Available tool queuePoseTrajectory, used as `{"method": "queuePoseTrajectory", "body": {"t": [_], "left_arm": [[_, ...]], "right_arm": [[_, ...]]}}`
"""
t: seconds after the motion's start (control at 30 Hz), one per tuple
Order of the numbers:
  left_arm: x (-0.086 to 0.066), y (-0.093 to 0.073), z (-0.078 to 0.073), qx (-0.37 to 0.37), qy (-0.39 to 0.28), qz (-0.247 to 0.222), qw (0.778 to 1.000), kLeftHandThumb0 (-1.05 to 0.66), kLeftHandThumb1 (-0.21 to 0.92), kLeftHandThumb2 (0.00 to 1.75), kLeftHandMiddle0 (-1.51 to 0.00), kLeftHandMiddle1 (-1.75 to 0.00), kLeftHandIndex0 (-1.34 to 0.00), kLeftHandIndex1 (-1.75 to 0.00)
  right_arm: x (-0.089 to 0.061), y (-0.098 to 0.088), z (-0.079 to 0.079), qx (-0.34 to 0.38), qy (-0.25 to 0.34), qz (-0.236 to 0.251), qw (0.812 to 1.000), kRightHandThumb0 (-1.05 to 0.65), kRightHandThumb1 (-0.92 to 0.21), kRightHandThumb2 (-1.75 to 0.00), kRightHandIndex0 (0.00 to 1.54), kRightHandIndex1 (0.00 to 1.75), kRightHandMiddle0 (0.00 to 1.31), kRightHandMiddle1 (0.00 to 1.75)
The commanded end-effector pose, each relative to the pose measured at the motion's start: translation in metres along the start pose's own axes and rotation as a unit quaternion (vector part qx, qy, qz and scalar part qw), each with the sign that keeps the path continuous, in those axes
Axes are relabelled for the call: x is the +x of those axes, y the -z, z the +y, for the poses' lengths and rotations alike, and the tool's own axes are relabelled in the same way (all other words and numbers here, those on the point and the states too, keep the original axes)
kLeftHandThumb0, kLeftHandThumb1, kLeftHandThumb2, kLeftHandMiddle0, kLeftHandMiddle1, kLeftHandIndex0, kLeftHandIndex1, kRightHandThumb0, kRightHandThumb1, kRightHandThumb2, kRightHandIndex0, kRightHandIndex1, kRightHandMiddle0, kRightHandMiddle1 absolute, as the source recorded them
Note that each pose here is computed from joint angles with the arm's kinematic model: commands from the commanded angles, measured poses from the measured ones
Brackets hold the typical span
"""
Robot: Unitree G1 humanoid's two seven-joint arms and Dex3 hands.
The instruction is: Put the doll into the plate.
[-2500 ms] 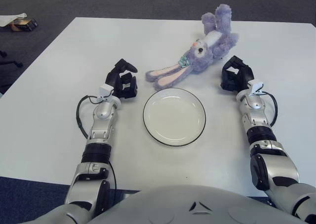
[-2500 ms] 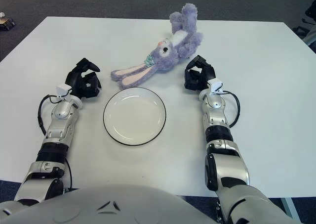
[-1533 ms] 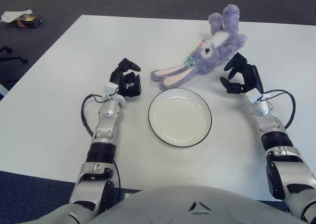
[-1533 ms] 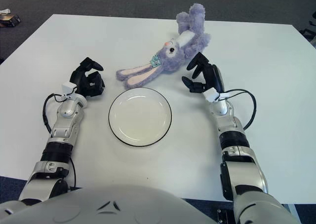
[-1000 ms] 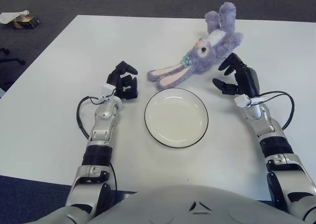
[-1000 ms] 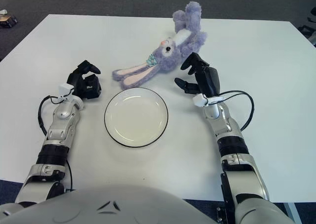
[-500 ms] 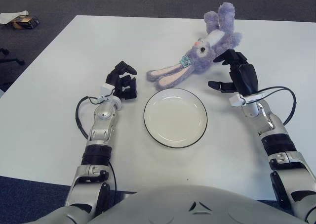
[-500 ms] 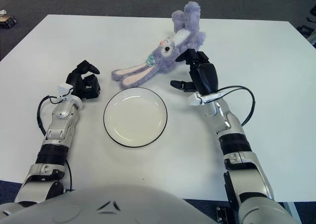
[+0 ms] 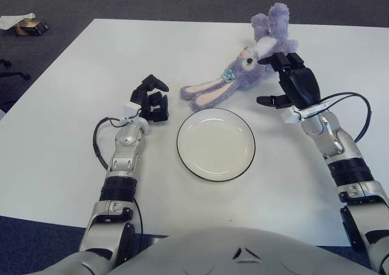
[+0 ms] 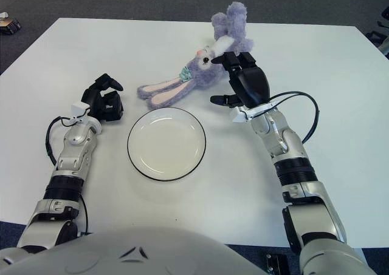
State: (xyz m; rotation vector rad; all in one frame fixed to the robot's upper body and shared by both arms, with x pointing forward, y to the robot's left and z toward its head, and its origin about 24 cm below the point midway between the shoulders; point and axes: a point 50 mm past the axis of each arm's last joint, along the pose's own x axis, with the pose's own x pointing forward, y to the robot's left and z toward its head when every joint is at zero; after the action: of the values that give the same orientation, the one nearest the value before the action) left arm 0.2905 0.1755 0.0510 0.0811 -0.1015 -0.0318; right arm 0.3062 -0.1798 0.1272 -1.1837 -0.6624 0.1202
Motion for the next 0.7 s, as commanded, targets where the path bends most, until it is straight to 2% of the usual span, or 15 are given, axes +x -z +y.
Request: {"method": "queuePoseTrajectory", "body": {"t": [0.0, 0.33, 0.67], "left_arm": [[-0.017, 0.031, 0.000, -0.006, 0.003, 0.072, 0.997, -0.49, 0.29, 1.35, -1.15, -1.75, -0.63, -1.75], [-0.016, 0.032, -0.002, -0.005, 0.003, 0.071, 0.997, -0.49, 0.30, 1.34, -1.16, -1.75, -0.63, -1.75], [-0.016, 0.031, -0.005, 0.002, 0.005, 0.070, 0.998, -0.50, 0.27, 1.37, -1.16, -1.75, -0.65, -1.75]], "right_arm": [[0.010, -0.003, -0.012, -0.029, -0.005, -0.024, 0.999, -0.68, -0.51, -0.75, 0.10, 0.82, 0.00, 0.89], [0.017, -0.002, -0.021, -0.055, -0.021, -0.046, 0.997, -0.70, -0.56, -0.71, 0.10, 0.81, 0.00, 0.87], [0.025, -0.003, -0.024, -0.084, -0.057, -0.062, 0.993, -0.71, -0.55, -0.71, 0.07, 0.62, 0.00, 0.79]]}}
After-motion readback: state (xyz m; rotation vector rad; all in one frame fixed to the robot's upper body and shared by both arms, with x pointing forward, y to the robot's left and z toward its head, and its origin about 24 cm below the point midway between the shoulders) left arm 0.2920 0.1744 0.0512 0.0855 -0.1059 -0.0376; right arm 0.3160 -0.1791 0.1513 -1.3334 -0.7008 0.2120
